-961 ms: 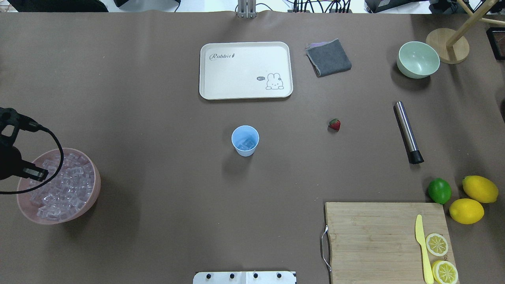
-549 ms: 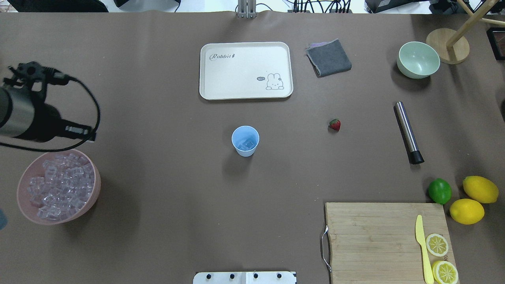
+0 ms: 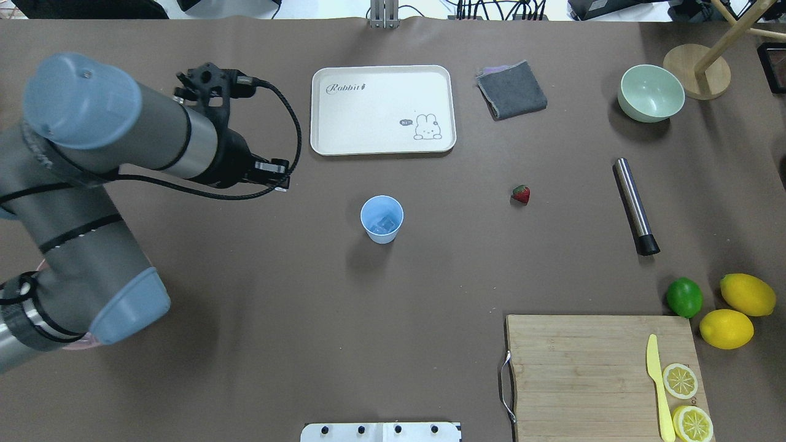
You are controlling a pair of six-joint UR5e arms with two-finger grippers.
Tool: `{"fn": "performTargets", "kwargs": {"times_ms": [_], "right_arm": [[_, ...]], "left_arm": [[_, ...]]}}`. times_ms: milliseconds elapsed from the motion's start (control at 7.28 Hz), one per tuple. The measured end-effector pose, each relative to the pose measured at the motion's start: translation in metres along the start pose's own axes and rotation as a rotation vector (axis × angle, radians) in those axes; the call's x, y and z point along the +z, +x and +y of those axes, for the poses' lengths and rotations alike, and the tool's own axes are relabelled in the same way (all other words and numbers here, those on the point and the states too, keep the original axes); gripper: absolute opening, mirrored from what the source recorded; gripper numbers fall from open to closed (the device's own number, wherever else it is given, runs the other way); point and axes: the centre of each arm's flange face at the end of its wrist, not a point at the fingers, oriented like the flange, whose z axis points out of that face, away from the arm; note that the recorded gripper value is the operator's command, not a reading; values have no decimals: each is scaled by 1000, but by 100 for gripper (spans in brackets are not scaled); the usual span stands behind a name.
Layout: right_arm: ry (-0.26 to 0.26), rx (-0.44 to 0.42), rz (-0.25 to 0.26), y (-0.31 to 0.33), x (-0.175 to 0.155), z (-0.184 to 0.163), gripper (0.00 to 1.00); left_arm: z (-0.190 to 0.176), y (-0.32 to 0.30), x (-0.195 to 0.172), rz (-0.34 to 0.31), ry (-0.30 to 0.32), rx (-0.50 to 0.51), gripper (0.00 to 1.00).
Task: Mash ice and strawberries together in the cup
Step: 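Lift the ice cube with the left gripper and carry it over the light-blue cup, then open the left gripper to drop the ice cube into the cup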
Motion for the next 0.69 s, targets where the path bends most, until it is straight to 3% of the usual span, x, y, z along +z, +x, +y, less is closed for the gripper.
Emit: {"fn": "performTargets", "kwargs": {"times_ms": [275,686], "right_arm": [[-1,1,0,0,0,0,100],[-1,6,0,-1,1,0,100]], "left_arm": [[18,35,53,63,48,12,0],[39,77,87,86,60,11,0]]}}
